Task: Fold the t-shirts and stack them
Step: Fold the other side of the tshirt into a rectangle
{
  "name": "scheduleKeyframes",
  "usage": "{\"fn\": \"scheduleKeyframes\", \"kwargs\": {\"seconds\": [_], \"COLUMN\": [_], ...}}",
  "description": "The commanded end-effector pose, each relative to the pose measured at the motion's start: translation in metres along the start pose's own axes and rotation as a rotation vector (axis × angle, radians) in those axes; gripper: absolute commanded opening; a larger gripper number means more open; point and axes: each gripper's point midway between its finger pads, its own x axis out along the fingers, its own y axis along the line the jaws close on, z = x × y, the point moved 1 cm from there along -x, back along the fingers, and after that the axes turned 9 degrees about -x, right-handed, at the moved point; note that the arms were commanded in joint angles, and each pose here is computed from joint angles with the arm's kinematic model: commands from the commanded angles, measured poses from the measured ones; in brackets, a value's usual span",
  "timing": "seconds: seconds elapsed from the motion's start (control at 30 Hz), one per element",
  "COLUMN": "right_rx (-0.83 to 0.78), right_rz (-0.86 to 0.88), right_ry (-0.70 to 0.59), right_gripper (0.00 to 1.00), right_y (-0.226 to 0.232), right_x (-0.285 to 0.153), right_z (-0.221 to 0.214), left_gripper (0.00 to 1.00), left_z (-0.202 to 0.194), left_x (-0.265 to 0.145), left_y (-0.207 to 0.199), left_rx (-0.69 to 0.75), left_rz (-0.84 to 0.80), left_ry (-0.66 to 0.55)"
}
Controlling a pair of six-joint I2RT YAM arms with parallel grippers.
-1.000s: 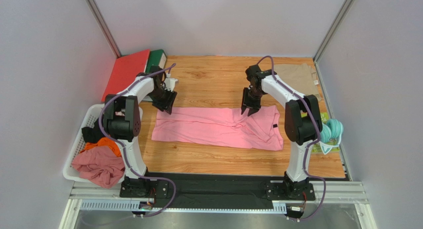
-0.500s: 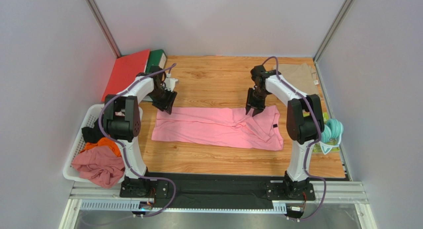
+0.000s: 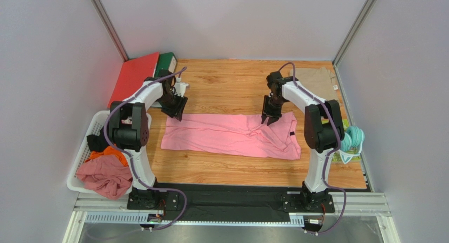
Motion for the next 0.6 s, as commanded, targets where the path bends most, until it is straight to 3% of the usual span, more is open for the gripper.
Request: {"fn": "scheduleKeyframes", "kwargs": {"seconds": [0.0, 0.17, 0.27, 0.4, 0.57], "right_rx": [0.0, 0.011, 0.012, 0.009, 0.004], "right_rz": [0.022, 0.033, 0.039, 0.041, 0.056], "right_ry": [-0.001, 0.002, -0.006, -0.016, -0.036], "right_gripper": [0.33, 0.29, 0.23, 0.06, 0.0], "right_y": [0.003, 0.004, 0.005, 0.007, 0.012], "right_x": [0.006, 0.01, 0.007, 0.003, -0.009], "right_z": [-0.002, -0.004, -0.002, 0.001, 0.003], "left_gripper": [0.56, 0.56, 0.56, 0.56, 0.56], "left_z": [0.006, 0.008, 0.007, 0.006, 0.004], "left_x": [-0.018, -0.022, -0.021, -0.02, -0.02], "left_y": [-0.007, -0.008, -0.007, -0.007, -0.007], "left_rx": [0.03, 0.034, 0.033, 0.035, 0.036], "left_rz": [-0.009, -0.007, -0.006, -0.007, -0.006], "left_ry": [-0.04, -0.048, -0.045, -0.039, -0.038]}}
